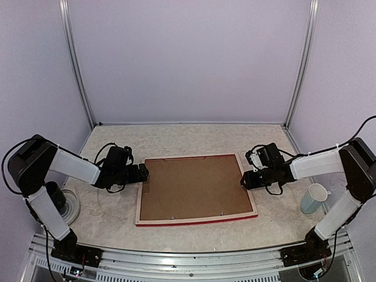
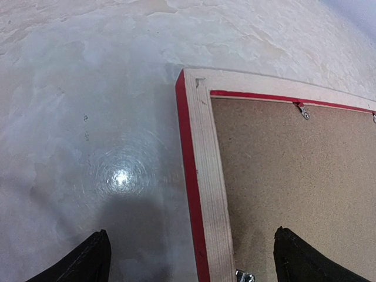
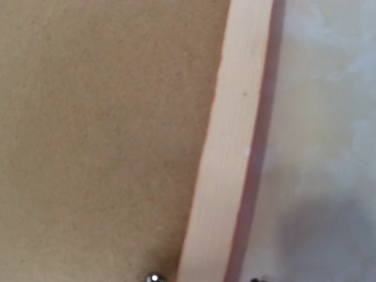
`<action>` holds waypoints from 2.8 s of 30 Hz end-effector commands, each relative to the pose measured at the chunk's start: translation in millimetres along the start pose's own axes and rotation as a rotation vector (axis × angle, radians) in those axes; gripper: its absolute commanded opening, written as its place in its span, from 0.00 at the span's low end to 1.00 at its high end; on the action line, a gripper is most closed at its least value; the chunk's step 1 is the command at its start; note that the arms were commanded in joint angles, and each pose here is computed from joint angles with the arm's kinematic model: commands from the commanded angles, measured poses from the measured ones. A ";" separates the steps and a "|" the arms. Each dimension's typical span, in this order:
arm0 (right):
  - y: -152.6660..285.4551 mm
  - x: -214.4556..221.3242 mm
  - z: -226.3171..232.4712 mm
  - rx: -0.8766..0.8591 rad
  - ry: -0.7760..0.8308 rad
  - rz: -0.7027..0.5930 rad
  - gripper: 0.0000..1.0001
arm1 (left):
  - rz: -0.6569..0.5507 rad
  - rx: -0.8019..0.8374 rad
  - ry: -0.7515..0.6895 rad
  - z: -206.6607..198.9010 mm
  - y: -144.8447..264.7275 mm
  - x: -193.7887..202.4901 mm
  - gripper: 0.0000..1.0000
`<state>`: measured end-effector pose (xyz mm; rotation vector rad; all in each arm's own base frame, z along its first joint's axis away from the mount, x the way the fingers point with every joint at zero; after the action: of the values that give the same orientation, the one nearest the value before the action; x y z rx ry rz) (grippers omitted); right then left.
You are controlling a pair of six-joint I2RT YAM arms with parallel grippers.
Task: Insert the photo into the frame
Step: Press the fastener onto the backboard.
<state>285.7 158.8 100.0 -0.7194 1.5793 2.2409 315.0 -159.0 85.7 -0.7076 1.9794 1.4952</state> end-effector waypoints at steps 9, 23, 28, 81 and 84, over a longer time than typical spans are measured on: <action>-6.4 7.5 3.5 0.027 0.024 0.059 0.42 | 0.046 0.006 0.000 1.9 -6.9 5.4 0.95; -16.8 14.2 -0.9 0.104 0.048 0.112 0.24 | 0.049 0.001 0.002 3.3 -7.3 5.8 0.94; -19.3 15.7 -2.7 0.168 0.078 0.132 0.21 | 0.049 0.001 0.004 3.7 -7.3 5.7 0.94; -24.5 -14.4 26.2 0.170 0.319 0.384 0.36 | 0.087 0.016 -0.011 1.1 -14.5 8.4 0.93; -24.4 -13.8 26.0 0.171 0.319 0.385 0.34 | 0.104 0.003 -0.016 2.0 -17.8 10.2 0.92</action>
<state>310.5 191.1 108.3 -0.8283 2.1586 2.2315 324.6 -163.8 85.0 -0.6948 1.9873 1.4820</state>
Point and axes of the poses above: each gripper's point midway between its finger pads, its own y axis back along the fingers, its own z axis along the line the jaws close on, x = y × z, the point moved 8 cm from there along y, back along the fingers, and after that the axes turned 6 degrees about -y, right-handed, at the moved point
